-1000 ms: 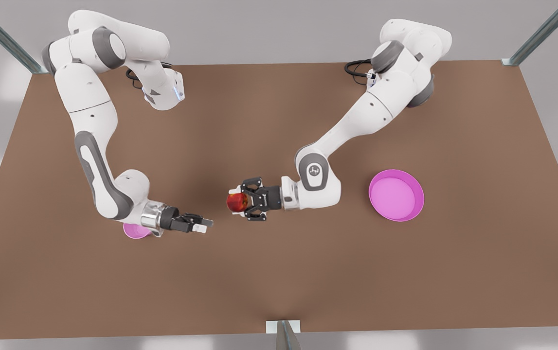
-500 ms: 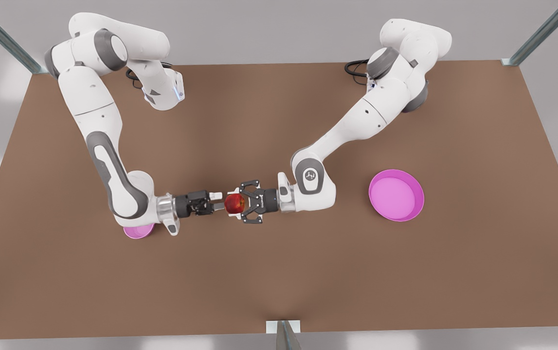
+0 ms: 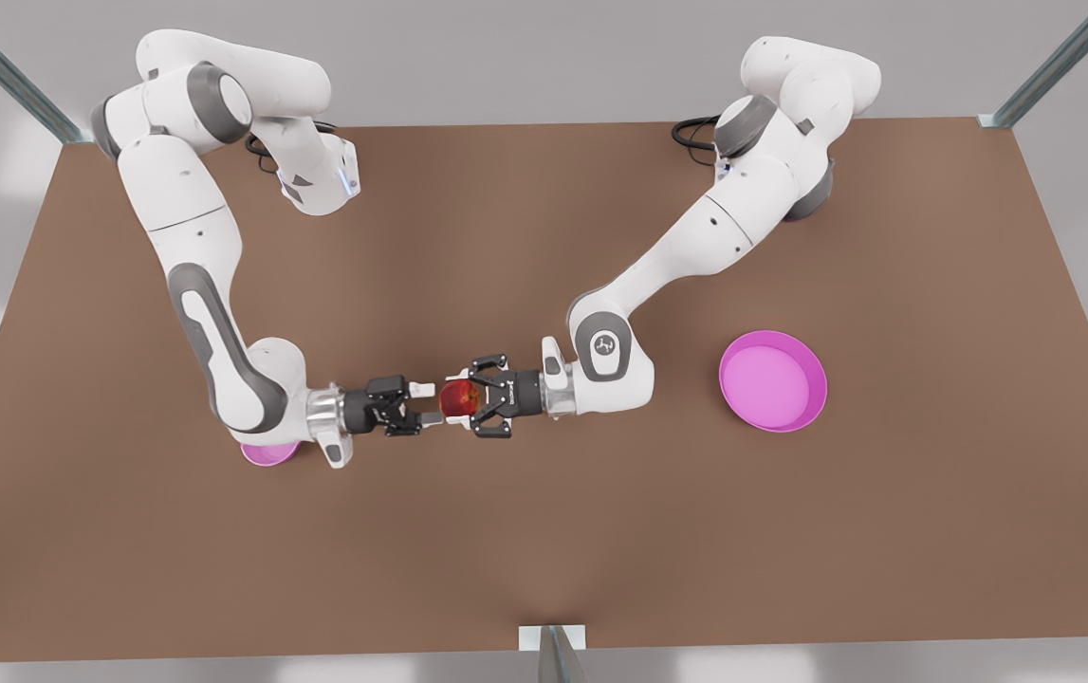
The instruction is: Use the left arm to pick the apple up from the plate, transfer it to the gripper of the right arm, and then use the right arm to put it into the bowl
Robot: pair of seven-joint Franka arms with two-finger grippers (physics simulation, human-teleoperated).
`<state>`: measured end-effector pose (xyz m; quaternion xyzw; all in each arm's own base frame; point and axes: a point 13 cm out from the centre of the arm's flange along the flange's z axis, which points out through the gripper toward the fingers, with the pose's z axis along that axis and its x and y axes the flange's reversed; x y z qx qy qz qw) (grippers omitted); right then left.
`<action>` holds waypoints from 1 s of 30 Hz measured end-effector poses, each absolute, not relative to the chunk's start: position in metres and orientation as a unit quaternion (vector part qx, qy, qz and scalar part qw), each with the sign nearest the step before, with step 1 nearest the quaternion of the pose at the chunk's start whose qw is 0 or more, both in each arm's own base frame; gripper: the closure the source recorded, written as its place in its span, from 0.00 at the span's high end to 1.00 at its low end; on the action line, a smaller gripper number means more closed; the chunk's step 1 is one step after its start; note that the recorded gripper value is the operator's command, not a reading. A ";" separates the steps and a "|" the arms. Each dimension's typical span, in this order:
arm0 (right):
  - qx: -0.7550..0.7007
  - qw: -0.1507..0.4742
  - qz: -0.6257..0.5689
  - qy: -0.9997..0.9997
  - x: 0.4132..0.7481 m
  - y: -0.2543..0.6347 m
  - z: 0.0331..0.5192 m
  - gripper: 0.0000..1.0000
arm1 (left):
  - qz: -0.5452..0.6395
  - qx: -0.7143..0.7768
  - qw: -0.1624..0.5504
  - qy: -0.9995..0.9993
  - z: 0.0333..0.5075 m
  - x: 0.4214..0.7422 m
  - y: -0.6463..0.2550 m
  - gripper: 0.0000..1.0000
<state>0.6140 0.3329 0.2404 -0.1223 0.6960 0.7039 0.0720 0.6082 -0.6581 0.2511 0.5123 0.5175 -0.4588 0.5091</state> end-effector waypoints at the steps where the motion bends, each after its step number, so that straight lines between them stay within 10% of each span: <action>1: -0.125 0.074 0.704 0.695 0.613 0.337 0.241 1.00 | -0.456 0.515 0.511 0.515 0.251 0.608 -0.658 0.72; 19: -0.146 0.105 0.707 0.684 0.609 0.386 0.251 1.00 | -0.428 0.542 0.535 0.487 0.250 0.608 -0.658 0.74; 22: -0.146 0.109 0.705 0.685 0.609 0.388 0.250 0.72 | -0.425 0.545 0.537 0.484 0.250 0.608 -0.658 0.74; 30: -0.149 0.116 0.703 0.686 0.610 0.388 0.249 0.61 | -0.427 0.544 0.536 0.484 0.243 0.606 -0.658 1.00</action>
